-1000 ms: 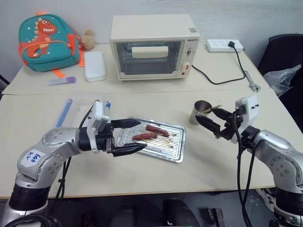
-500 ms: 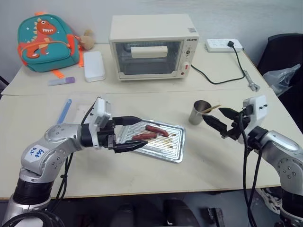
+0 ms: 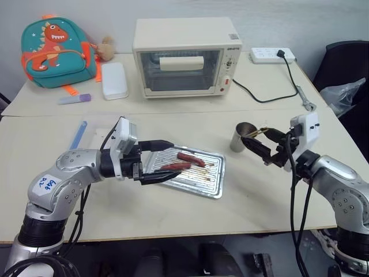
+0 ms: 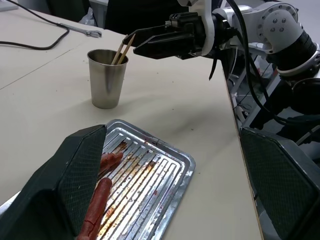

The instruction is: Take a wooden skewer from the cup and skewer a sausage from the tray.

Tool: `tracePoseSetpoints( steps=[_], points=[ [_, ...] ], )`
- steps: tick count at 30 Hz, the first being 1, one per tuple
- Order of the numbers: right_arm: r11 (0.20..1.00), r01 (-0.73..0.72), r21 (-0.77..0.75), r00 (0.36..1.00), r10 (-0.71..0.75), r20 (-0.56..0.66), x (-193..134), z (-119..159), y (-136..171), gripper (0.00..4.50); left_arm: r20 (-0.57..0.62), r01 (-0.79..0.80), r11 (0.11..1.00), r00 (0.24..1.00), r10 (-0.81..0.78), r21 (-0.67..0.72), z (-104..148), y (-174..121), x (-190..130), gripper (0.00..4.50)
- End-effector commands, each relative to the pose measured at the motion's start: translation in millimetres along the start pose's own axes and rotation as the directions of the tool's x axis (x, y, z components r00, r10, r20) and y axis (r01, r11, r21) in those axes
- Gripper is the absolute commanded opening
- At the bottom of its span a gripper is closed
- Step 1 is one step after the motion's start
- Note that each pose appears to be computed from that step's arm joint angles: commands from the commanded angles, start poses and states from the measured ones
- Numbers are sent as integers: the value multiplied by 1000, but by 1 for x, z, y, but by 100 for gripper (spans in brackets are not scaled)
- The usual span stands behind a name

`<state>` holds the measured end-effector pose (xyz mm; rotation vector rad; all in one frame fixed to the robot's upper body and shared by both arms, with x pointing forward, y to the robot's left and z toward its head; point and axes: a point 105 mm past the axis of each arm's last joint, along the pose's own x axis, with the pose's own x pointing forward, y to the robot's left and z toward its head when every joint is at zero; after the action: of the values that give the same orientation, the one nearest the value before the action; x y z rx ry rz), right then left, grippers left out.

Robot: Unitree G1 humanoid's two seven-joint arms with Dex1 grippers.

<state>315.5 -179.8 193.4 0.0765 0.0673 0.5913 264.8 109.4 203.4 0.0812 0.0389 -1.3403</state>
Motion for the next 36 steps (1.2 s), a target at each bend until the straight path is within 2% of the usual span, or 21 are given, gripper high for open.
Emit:
tracePoseSetpoints(
  steps=[1,12,16,18,29,30,36],
  points=[
    [1000,-8,-23,999,9,45,0,11,5,450,19,6,999,1000,-7,53,9,-2,1,447],
    [999,23,-44,998,-20,55,10,7,0,450,26,9,998,1000,-11,66,12,-1,3,447],
    [998,41,-46,997,-38,65,13,9,-4,373,27,10,997,1000,-12,71,13,0,4,450],
    [998,45,-48,997,-41,68,13,9,-5,306,29,10,997,1000,-12,74,14,0,4,450],
    [998,40,-53,996,-36,77,20,10,-3,18,34,12,996,999,-15,84,18,1,5,450],
    [998,39,-56,996,-35,76,21,11,-3,2,35,12,996,999,-15,84,18,1,5,450],
    [997,28,-73,996,-22,82,22,17,0,2,39,13,996,999,-16,86,19,2,7,450]
  ],
)
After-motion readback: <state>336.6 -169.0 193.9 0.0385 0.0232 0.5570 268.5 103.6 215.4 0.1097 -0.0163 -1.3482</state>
